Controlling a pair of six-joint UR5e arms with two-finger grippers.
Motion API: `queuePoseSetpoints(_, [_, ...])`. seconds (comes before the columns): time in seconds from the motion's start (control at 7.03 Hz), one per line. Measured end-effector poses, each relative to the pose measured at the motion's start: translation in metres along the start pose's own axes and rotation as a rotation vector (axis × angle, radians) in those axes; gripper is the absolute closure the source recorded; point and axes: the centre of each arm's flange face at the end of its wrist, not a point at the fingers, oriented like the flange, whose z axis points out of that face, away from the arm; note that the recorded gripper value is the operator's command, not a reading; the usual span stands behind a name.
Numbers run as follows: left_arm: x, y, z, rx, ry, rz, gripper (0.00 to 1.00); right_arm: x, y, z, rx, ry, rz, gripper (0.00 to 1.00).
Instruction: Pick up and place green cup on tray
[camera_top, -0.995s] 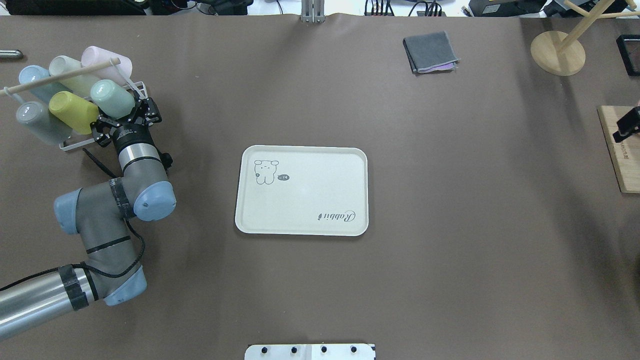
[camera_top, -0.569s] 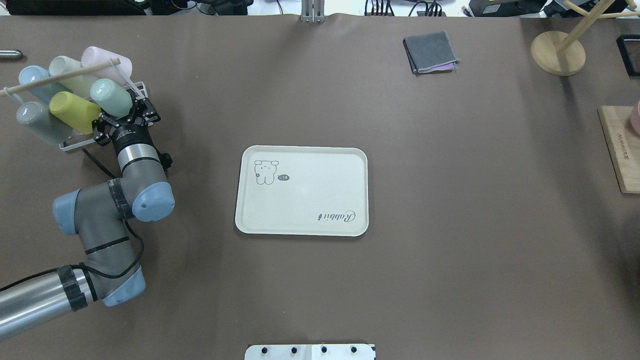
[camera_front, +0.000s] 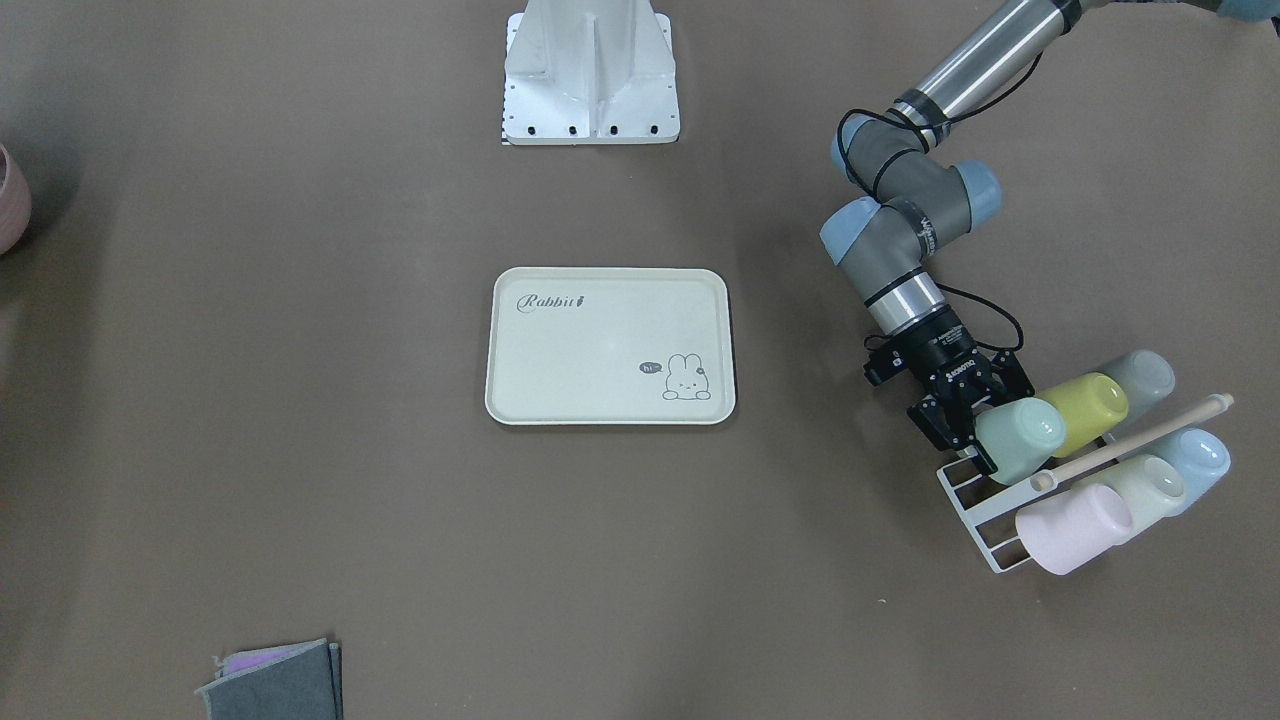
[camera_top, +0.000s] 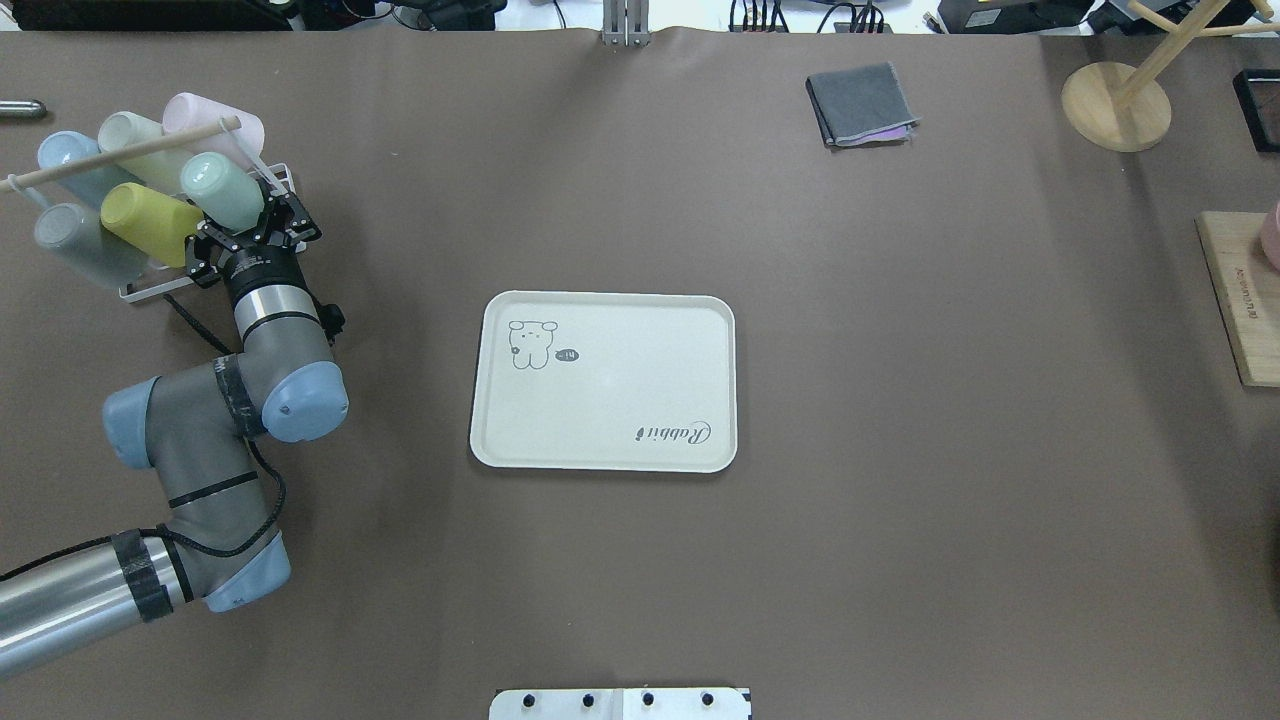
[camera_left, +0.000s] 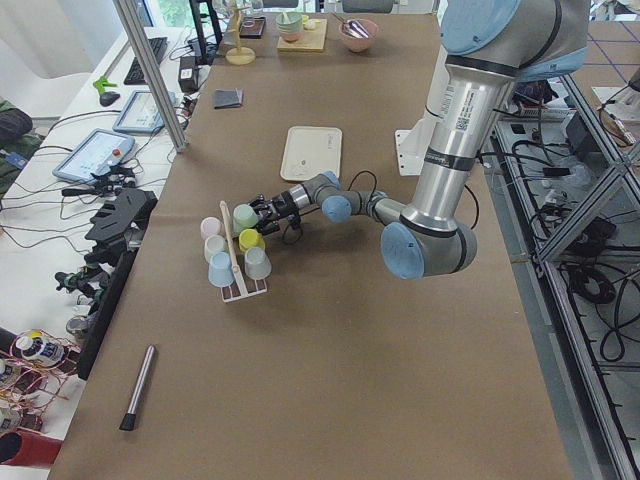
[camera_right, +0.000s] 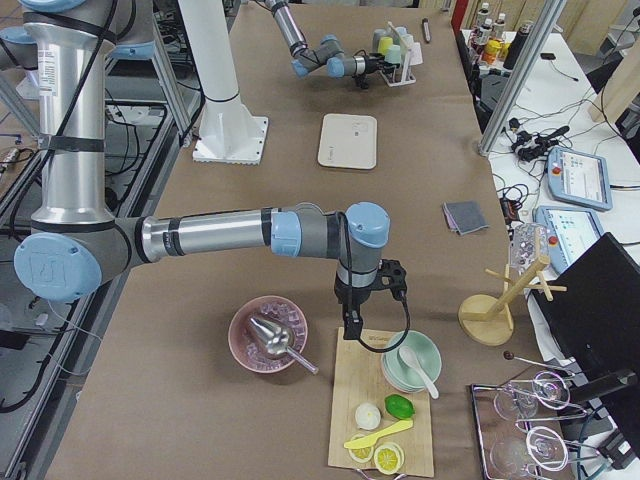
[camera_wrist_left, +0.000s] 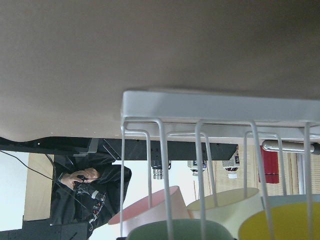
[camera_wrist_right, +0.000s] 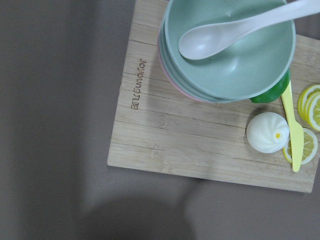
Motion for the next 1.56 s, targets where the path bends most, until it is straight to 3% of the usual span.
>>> queuePoseSetpoints(0.57, [0.015, 0.014, -0.002, 0.007, -0.081, 0.018, 0.37, 0.008, -0.003, 0.018, -0.029, -0.046, 0.042, 0.00])
queuePoseSetpoints(0.85, [0.018, 0.018, -0.001, 0.004, -0.087, 0.022, 0.37, 0.008, 0.001, 0.025, -0.038, -0.104, 0.109, 0.00])
queuePoseSetpoints(1.56, [0.022, 0.051, -0.010, -0.005, -0.106, 0.041, 0.37, 0.003, 0.005, 0.023, -0.027, -0.167, 0.130, 0.00])
